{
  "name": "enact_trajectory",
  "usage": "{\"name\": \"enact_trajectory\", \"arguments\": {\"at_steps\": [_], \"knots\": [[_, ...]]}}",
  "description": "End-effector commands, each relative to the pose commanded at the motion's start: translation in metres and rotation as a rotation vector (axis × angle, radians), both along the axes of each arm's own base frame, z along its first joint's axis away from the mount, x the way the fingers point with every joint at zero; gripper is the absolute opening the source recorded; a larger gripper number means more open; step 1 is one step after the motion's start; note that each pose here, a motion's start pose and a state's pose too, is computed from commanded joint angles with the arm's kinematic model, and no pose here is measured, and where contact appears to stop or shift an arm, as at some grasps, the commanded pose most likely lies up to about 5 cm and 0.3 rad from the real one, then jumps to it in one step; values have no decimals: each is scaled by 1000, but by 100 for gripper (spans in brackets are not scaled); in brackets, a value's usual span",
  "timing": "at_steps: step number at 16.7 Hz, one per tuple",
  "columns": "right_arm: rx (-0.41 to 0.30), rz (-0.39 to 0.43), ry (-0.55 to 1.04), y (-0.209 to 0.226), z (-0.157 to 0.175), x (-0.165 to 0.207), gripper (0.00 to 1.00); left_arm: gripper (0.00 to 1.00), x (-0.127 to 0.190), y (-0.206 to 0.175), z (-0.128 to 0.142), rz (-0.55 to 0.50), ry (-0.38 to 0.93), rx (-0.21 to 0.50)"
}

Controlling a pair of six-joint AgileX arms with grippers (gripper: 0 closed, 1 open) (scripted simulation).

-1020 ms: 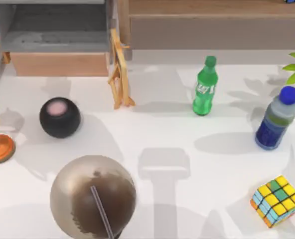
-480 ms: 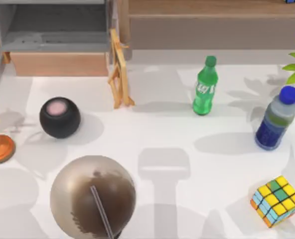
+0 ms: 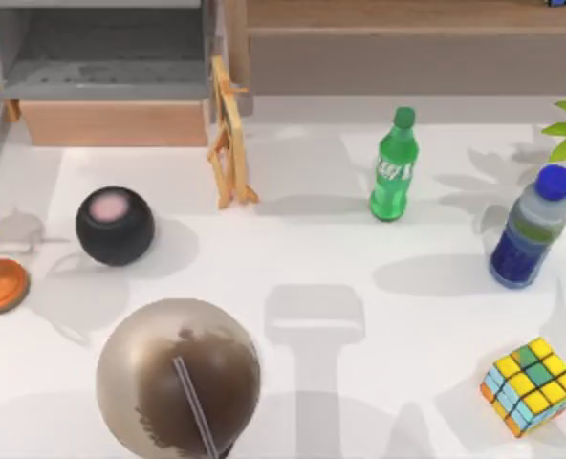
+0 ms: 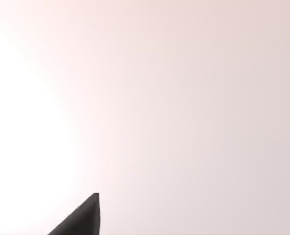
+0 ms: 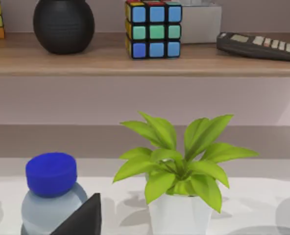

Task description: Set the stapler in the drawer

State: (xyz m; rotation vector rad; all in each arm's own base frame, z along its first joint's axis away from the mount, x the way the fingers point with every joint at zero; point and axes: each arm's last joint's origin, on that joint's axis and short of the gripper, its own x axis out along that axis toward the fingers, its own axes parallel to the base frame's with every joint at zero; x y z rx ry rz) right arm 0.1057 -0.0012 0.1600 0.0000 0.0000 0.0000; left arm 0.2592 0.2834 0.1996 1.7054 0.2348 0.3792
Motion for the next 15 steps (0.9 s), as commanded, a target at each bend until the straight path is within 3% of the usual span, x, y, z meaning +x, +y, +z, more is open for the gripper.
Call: {"name": "enact_trajectory", "arguments": {"at_steps": [3, 7, 10, 15], "knots": [[0, 0, 0, 0, 0, 0, 100, 100, -20, -38, -50, -124, 27, -7], [0, 0, 0, 0, 0, 0, 100, 100, -29, -91, -93, -327, 72, -107], [0, 0, 0, 0, 0, 0, 100, 100, -30, -109, -104, -403, 92, -156], [0, 0, 0, 0, 0, 0, 100, 100, -30, -108, -104, -398, 90, -153]]}}
